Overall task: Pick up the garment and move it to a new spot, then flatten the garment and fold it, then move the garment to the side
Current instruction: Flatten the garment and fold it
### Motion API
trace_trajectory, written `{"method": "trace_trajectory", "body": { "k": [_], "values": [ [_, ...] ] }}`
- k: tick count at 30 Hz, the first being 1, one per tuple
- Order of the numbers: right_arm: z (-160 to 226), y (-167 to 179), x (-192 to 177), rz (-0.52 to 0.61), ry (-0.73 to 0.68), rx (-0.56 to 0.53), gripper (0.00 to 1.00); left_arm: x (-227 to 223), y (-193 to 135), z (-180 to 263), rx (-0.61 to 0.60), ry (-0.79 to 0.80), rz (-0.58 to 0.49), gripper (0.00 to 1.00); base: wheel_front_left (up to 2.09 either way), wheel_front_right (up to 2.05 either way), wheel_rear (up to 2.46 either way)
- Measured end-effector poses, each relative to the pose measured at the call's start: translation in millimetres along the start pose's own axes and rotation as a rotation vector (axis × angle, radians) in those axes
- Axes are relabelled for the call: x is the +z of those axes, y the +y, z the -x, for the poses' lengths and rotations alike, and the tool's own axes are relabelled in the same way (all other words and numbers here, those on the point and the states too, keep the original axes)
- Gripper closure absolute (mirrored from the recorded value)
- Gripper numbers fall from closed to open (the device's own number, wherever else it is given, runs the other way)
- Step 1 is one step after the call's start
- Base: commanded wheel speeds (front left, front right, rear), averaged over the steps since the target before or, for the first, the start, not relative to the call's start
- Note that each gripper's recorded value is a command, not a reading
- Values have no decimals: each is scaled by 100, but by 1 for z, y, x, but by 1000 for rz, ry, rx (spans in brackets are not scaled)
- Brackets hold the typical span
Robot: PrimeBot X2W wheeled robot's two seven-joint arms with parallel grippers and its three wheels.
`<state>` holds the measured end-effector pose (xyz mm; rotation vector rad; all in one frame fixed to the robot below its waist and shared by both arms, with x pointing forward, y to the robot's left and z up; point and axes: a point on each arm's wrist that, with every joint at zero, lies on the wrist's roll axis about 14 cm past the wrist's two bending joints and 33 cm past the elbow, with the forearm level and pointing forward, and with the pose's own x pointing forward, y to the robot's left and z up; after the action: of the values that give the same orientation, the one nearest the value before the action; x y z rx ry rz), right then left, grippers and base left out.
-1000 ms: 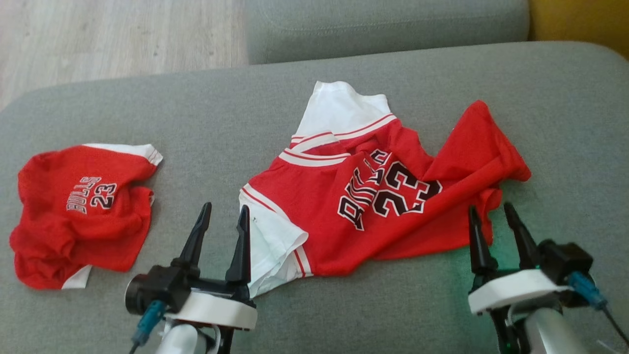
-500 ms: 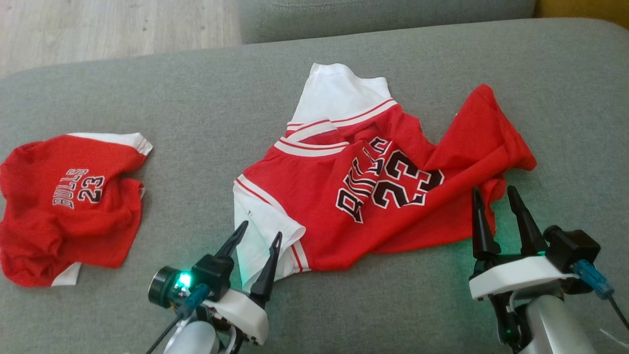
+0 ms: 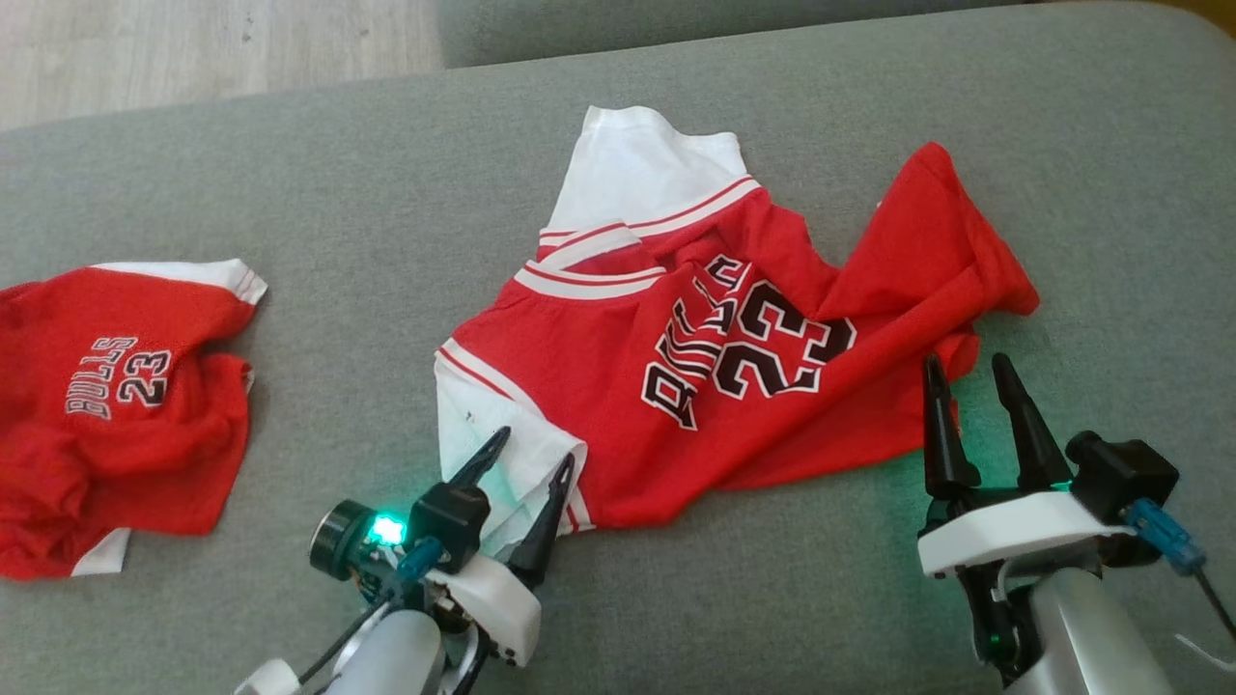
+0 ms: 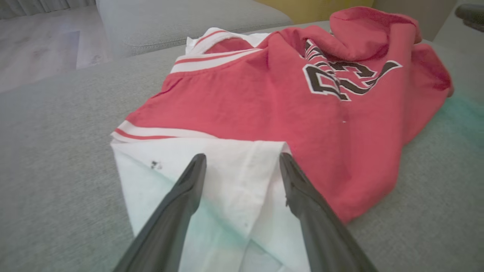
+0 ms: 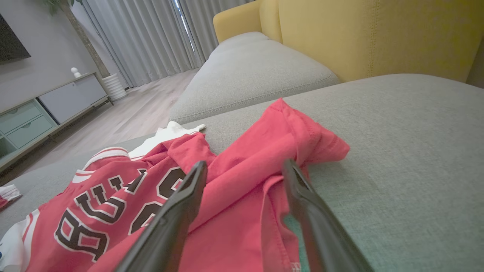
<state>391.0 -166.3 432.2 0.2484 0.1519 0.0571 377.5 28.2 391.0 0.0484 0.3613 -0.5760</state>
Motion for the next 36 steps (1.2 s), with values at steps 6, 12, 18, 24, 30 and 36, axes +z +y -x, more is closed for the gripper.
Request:
{"method": "trace_trajectory", "body": {
  "k": [6,12,18,24,30,36],
  "values": [
    [1,-3,-1,-6,4,-11,0,-4,-6,-1,-26,13,-32,0,0,0,0],
    [1,-4,-1,-6,4,-14,0,-8,1,-3,13,31,-45,0,0,0,0],
    [-3,-1,0,-5,0,-4,0,-11,22,-1,101,61,-45,65,0,0,0],
    [-7,6,1,-6,-1,18,0,3,36,4,166,-7,-50,100,0,0,0],
    [-10,15,2,-5,-4,45,0,22,60,17,262,-82,-53,100,0,0,0],
    [-15,30,2,-5,-4,86,0,29,90,45,389,-123,-50,100,0,0,0]
  ]
}}
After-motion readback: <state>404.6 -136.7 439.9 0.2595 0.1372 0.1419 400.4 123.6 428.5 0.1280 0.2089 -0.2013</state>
